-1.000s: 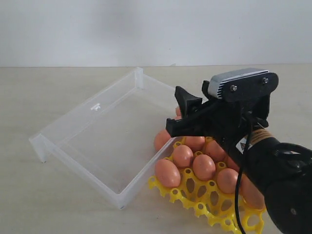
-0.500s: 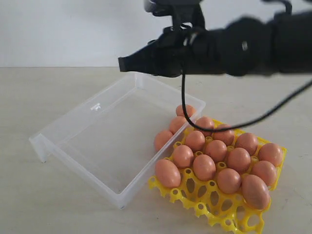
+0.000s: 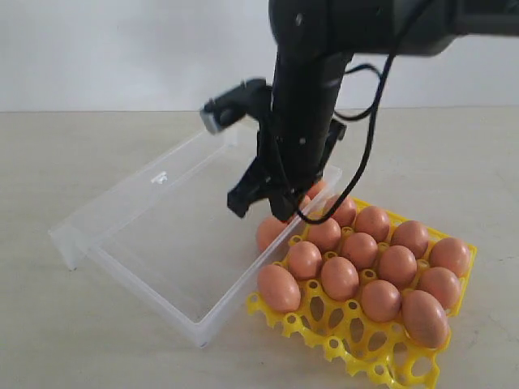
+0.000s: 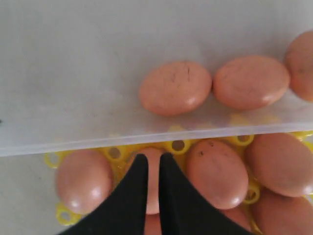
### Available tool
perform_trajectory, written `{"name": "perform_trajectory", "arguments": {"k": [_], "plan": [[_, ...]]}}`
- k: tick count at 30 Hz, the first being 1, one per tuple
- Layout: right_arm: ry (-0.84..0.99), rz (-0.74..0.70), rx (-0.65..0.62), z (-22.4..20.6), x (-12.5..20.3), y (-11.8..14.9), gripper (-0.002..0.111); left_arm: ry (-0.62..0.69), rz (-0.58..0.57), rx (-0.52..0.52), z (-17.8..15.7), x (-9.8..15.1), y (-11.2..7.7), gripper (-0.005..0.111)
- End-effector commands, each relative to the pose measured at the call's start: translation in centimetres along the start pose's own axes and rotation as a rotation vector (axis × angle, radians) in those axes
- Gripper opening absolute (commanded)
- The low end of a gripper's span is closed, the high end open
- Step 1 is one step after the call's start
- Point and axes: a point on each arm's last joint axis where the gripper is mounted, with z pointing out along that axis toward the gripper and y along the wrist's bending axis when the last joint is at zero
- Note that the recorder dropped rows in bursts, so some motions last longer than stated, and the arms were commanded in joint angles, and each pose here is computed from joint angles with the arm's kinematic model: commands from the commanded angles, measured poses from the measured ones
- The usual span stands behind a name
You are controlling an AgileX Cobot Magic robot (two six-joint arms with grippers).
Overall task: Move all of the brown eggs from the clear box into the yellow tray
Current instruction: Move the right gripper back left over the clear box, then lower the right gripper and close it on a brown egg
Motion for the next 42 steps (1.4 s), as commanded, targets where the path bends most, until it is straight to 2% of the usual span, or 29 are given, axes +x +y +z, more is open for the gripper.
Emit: {"name": "perform_trajectory", "arguments": {"k": [1,4,6,17,21,30,33,38,42], "plan": [[0.06,0.004,0.009,2.9,-0.3,-0.7,0.02,-0.016,0.003,-0.001,0.0,-0.2,0.0,0.004],[0.0,0.029,0.021,3.3,-0.9,-0.8,0.05,-0.016,0.003,-0.001,0.0,-0.2,0.0,0.004],[-0.053,0.05,0.03,3.2,-1.4,-0.9,0.059,-0.016,0.003,-0.001,0.0,-0.2,0.0,0.004],[-0.209,0.227,-0.049,3.8,-3.0,-0.4,0.059,-0.014,0.003,0.0,0.0,-0.2,0.0,0.004],[-0.141,0.334,-0.051,5.2,-2.6,-0.5,0.059,-0.014,0.003,0.0,0.0,-0.2,0.0,0.004],[-0.112,0.39,0.022,5.8,-2.3,-1.2,0.059,-0.014,0.003,0.0,0.0,-0.2,0.0,0.004],[-0.114,0.37,0.012,5.8,-2.4,-1.1,0.059,-0.014,0.003,0.0,0.0,-0.2,0.0,0.004],[-0.149,0.144,-0.04,5.7,-2.7,-0.5,0.059,-0.016,0.003,-0.001,0.0,-0.2,0.0,0.004],[-0.129,0.058,-0.047,5.7,-2.5,-0.4,0.059,-0.016,0.003,-0.001,0.0,-0.2,0.0,0.004]]}}
